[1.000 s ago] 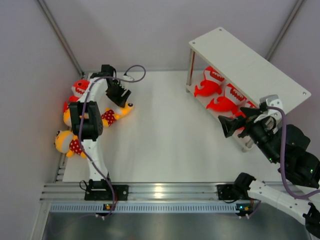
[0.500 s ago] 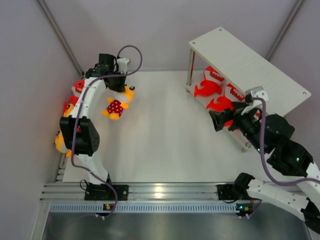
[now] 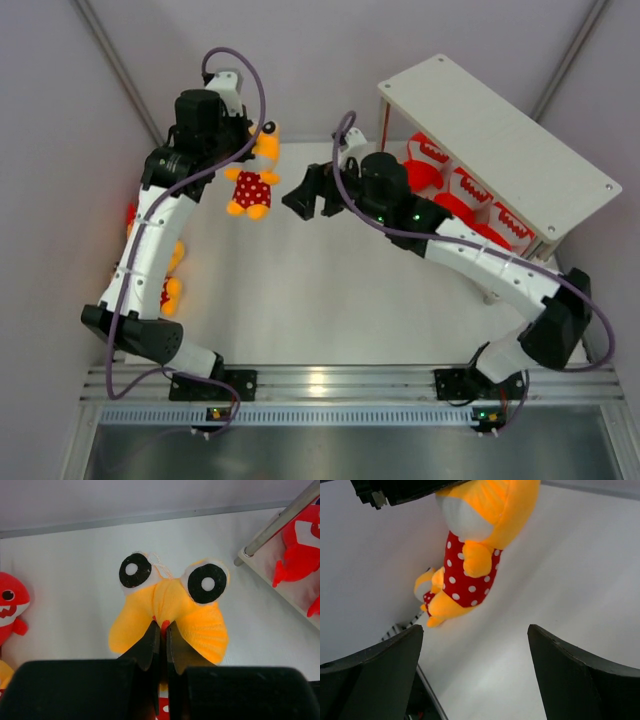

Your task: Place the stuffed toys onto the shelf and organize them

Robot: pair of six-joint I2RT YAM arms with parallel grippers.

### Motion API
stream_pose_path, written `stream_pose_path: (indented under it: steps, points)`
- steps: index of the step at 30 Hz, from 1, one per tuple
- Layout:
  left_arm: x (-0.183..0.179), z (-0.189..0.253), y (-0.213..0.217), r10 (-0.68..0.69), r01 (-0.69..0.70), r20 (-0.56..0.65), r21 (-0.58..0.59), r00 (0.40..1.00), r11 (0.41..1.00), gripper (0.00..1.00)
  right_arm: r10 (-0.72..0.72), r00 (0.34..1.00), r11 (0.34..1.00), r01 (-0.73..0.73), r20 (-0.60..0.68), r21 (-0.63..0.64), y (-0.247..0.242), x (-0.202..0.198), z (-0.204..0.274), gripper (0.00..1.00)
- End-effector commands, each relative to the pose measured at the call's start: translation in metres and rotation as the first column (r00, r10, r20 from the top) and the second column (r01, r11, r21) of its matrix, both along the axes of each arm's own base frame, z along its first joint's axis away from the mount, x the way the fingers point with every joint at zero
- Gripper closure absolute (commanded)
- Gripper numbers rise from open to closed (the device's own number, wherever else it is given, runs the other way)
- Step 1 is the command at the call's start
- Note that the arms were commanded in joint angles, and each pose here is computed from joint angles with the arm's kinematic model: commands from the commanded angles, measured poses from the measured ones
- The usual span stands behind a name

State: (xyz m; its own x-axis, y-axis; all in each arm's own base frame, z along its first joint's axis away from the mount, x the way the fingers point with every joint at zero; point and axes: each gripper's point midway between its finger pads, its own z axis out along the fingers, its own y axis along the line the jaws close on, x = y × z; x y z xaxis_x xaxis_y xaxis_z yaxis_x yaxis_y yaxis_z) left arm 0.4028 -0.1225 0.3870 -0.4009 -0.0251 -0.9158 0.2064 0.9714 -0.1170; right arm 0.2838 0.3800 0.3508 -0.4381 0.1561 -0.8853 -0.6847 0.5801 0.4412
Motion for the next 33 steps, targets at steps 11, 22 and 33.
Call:
stream_pose_path:
  steps: [11, 22, 33]
  points:
    - [0.006, 0.013, -0.019, -0.006, 0.007, 0.004, -0.109, 1.000, 0.994, 1.00, 0.130, 0.987, 0.969, -0.105, -0.098, 0.226, 0.080, 0.019, 0.019, 0.18]
    - [0.007, 0.014, -0.025, -0.041, 0.041, 0.005, -0.113, 0.999, 0.993, 1.00, -0.010, 0.982, 0.993, 0.031, -0.188, 0.110, 0.083, 0.048, -0.022, 0.21]
    - [0.007, -0.021, -0.035, -0.114, 0.109, -0.068, -0.075, 0.991, 0.991, 1.00, -0.025, 0.989, 0.991, 0.043, -0.143, 0.124, 0.079, 0.050, -0.005, 1.00]
